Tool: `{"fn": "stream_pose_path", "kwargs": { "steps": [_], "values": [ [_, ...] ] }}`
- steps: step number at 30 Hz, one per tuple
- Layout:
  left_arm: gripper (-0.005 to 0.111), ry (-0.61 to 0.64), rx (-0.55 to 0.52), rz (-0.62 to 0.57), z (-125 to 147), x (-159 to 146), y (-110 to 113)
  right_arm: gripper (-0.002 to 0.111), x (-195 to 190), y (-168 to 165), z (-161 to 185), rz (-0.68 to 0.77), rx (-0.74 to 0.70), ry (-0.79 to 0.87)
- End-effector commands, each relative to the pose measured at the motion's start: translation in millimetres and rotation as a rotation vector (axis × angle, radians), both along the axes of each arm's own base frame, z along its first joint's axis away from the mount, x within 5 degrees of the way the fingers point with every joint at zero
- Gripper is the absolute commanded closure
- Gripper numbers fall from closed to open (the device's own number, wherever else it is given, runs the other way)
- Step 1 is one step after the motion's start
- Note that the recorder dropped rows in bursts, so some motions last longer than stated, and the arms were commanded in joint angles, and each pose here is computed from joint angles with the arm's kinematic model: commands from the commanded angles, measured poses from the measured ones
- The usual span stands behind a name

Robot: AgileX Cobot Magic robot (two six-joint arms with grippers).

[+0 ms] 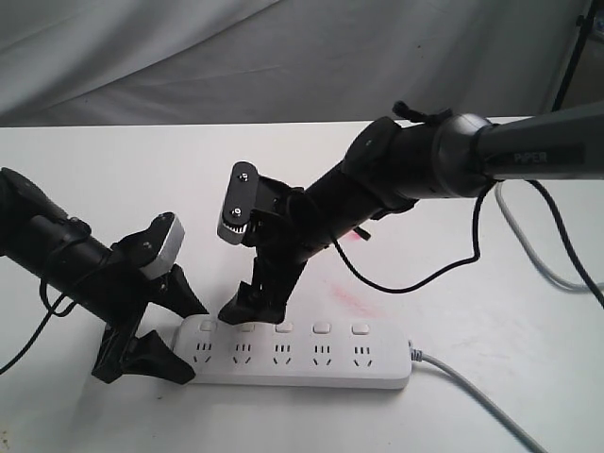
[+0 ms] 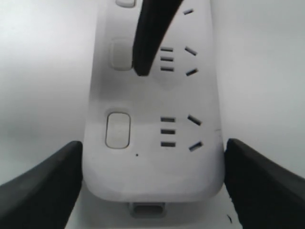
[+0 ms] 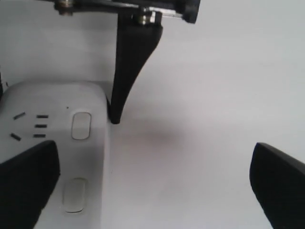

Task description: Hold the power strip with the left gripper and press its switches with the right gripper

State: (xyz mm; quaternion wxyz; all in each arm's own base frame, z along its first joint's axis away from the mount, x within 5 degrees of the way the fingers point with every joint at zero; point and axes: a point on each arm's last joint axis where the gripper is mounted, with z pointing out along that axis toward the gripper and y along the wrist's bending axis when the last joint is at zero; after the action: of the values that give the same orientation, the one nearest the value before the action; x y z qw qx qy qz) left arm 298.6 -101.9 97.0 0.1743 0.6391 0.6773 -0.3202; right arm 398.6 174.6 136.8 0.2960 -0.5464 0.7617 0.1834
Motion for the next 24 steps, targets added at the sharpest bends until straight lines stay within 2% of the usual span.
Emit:
{"fn": "stream_pose_path", "kwargs": {
  "steps": [1, 6, 12, 18, 24],
  "values": [
    [0.061, -0.01, 0.001, 0.004, 0.0, 1.7, -2.2, 0.003, 2.2, -3.9, 2.1, -0.003, -0.008, -0.019],
    [0.061, -0.01, 0.001, 0.004, 0.0, 1.7, -2.2, 0.003, 3.5, -7.1, -18.1, 0.003, -0.064, -0.009],
    [0.061, -0.01, 0.001, 0.004, 0.0, 1.7, -2.2, 0.003, 6.4, -11.6, -21.9, -0.017, -0.121, -0.031],
    [0.061, -0.01, 0.001, 0.004, 0.0, 1.7, -2.2, 0.003, 1.9, -14.1, -25.0, 0.032, -0.167, -0.006],
    [0.061, -0.01, 0.001, 0.004, 0.0, 1.7, -2.2, 0.003, -7.9, -23.2, -44.8, -0.008, -0.231, -0.029]
  ]
}}
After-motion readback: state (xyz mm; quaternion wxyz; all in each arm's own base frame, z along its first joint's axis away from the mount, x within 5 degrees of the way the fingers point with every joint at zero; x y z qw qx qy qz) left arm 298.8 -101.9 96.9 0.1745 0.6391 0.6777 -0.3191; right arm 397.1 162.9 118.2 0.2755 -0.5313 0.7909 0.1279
